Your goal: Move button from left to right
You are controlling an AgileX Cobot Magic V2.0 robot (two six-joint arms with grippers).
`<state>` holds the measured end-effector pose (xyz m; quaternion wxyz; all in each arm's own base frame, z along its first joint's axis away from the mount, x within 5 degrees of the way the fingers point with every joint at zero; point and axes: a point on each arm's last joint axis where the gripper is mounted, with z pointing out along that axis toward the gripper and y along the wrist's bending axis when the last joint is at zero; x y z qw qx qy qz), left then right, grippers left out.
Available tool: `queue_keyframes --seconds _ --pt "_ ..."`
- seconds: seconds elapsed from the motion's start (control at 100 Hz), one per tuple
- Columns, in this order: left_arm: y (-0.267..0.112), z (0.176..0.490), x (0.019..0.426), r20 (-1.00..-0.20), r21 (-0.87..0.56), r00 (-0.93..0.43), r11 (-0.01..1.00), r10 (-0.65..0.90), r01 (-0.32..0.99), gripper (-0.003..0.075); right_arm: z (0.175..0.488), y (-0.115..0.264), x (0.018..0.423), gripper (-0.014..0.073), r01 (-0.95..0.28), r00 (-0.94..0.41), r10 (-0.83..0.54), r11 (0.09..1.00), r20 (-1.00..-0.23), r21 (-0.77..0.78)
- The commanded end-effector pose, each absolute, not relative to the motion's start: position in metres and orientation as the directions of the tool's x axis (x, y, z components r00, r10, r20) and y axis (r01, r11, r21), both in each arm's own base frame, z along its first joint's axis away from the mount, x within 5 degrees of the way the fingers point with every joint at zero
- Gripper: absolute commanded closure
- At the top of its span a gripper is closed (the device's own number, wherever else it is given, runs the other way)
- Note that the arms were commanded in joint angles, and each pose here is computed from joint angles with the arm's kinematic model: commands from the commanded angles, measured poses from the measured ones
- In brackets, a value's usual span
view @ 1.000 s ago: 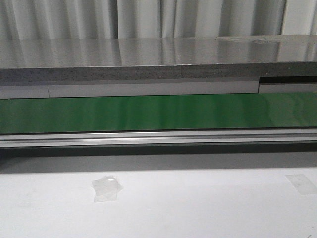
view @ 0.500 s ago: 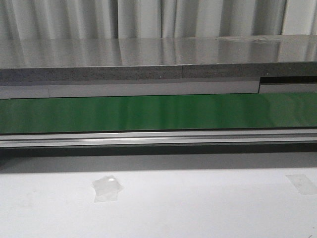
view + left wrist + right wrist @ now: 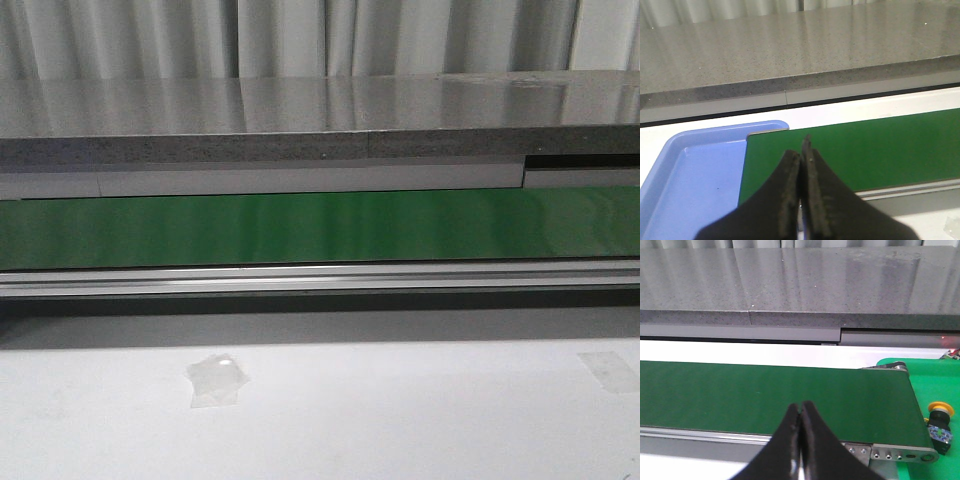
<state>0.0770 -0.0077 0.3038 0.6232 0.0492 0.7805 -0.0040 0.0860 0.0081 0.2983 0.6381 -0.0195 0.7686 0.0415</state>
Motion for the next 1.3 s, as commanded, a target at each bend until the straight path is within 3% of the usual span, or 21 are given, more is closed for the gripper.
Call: queue_keyframes --seconds 0.0,0.35,0.5,0.73,0.97,1.29 --pt "-0.006 0.318 0.078 -0.990 0.035 -0.136 0.998 0.042 0.058 0.0740 0.312 0.007 0.087 0.0663 -0.070 -0.098 0.036 0.997 -0.994 0.043" --pt "-0.006 0.318 0.078 -0.990 0.035 -0.136 0.998 0.042 0.058 0.0740 0.312 0.005 0.086 0.0663 -0.059 -0.092 0.006 0.998 -0.996 0.012" --pt "-0.006 0.318 0.078 -0.990 0.035 -0.136 0.998 0.042 0.058 0.0740 0.307 0.001 0.080 0.0663 -0.014 -0.027 0.028 0.999 -0.999 0.029" --pt "-0.006 0.318 0.078 -0.990 0.035 -0.136 0.998 0.042 0.058 0.0740 0.270 0.000 0.065 0.0663 -0.015 0.102 0.075 0.997 -0.992 0.074" --pt "-0.006 0.318 0.078 -0.990 0.035 -0.136 0.998 0.042 0.058 0.0740 0.228 0.001 0.057 0.0663 -0.019 0.124 0.076 0.997 -0.989 0.074" --pt "-0.006 0.318 0.078 -0.990 0.035 -0.136 0.998 0.042 0.058 0.0740 0.212 0.001 0.054 0.0663 -0.018 0.118 0.077 0.997 -0.990 0.076"
